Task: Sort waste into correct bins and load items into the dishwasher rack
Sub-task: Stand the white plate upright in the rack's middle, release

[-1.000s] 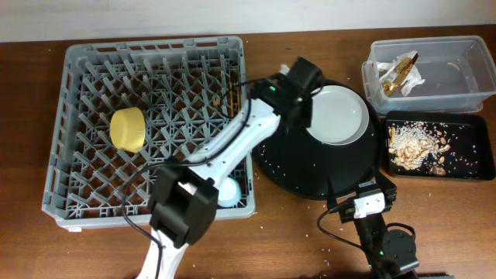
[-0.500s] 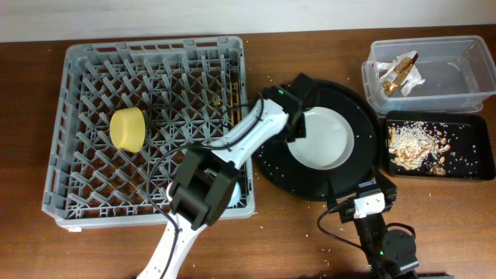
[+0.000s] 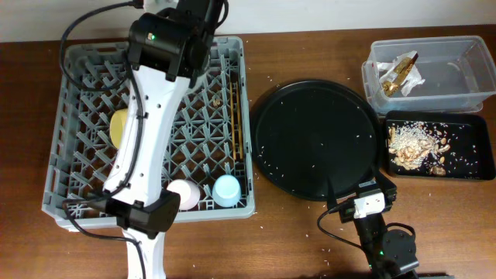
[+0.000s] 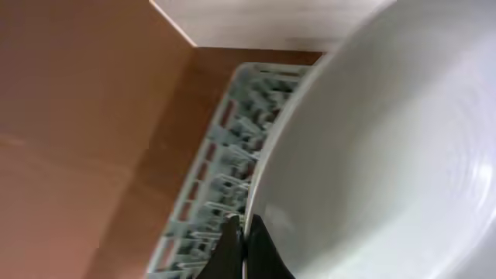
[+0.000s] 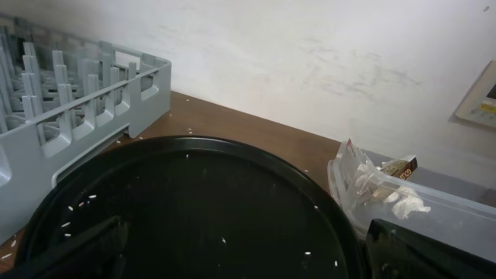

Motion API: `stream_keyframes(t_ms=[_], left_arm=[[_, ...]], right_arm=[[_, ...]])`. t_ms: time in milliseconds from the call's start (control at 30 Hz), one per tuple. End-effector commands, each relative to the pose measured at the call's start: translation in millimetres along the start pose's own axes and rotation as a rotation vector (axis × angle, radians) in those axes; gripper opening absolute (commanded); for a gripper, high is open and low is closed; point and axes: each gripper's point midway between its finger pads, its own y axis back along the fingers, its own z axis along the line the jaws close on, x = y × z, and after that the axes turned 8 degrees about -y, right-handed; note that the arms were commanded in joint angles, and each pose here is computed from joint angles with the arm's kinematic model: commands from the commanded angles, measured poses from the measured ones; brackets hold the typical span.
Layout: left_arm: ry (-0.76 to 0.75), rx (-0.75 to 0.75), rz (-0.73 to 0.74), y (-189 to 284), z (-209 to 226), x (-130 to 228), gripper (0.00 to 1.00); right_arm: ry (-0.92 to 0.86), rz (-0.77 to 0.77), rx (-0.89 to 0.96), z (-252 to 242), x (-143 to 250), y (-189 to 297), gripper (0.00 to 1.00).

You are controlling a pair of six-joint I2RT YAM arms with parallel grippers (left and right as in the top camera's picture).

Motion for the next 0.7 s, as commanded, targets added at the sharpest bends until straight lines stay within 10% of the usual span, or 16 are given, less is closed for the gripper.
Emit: stream_keyframes(t_ms=[0,267,300,400,667], left_arm=[[-0.111,-0.151,0.064,-24,-3,22,0.00],[-0.135,-0.019,0.341,-68,-86,114,0.01],[-0.151,-0.008,0.354,-62,-86,118,0.46],[-0.043,0.105,0.312,-21,-55,97,0.99],[0.218,0.669,0.115,130,34,103,0.99]], right_arm=[[0.003,0.006,0.005,-1,4,0,0.98],[0.003,0.006,0.005,-1,4,0,0.98],[0.003,0.006,0.005,-1,4,0,0.98],[0.003,0.006,0.004,-1,4,0,0.98],[0.003,0.006,0.005,-1,4,0,0.98]])
